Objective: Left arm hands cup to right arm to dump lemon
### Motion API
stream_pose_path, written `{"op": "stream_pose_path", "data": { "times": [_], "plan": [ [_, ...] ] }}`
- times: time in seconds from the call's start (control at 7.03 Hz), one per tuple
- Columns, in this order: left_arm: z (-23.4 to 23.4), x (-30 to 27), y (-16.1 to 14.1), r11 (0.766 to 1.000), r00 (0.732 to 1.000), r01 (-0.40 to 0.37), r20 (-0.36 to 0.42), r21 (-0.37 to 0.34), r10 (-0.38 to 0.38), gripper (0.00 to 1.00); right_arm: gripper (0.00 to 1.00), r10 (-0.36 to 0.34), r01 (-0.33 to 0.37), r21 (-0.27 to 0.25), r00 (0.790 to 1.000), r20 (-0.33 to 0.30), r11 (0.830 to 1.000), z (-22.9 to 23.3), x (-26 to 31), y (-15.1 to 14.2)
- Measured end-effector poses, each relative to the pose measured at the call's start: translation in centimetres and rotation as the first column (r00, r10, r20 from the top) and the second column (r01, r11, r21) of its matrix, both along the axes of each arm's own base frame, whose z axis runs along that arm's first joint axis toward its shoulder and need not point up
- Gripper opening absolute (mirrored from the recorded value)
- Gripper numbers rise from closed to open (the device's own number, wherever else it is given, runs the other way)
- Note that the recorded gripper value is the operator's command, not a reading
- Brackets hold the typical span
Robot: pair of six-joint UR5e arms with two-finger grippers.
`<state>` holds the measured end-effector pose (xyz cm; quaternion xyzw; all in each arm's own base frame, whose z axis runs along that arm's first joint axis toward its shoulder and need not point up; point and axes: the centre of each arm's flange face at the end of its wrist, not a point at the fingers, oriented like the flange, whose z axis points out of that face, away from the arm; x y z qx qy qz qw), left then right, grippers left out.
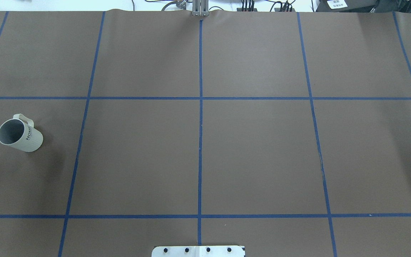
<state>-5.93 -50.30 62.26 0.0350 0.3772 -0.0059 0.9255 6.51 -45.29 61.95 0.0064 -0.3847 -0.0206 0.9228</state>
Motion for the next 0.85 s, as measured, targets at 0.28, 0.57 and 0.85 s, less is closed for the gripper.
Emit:
{"op": "stream_pose_path", "data": {
  "times": [0.28,0.57,0.85],
  "plan": [
    [0.1,0.04,-0.04,1.0,1.0,-0.001,0.0,-0.002,0.001,1.0,1.0,0.001,-0.001,0.003,1.0,0.001,1.0,-0.19,0.0,-0.13],
    [0.19,0.04,-0.04,1.0,1.0,-0.001,0.0,-0.004,0.001,1.0,1.0,0.001,-0.001,0.008,1.0,0.001,1.0,-0.36,-0.01,-0.18],
    [0.27,0.04,-0.01,1.0,1.0,-0.001,0.0,-0.005,0.001,1.0,1.0,0.001,-0.001,0.012,1.0,0.001,1.0,-0.55,-0.01,-0.23]
  ]
}}
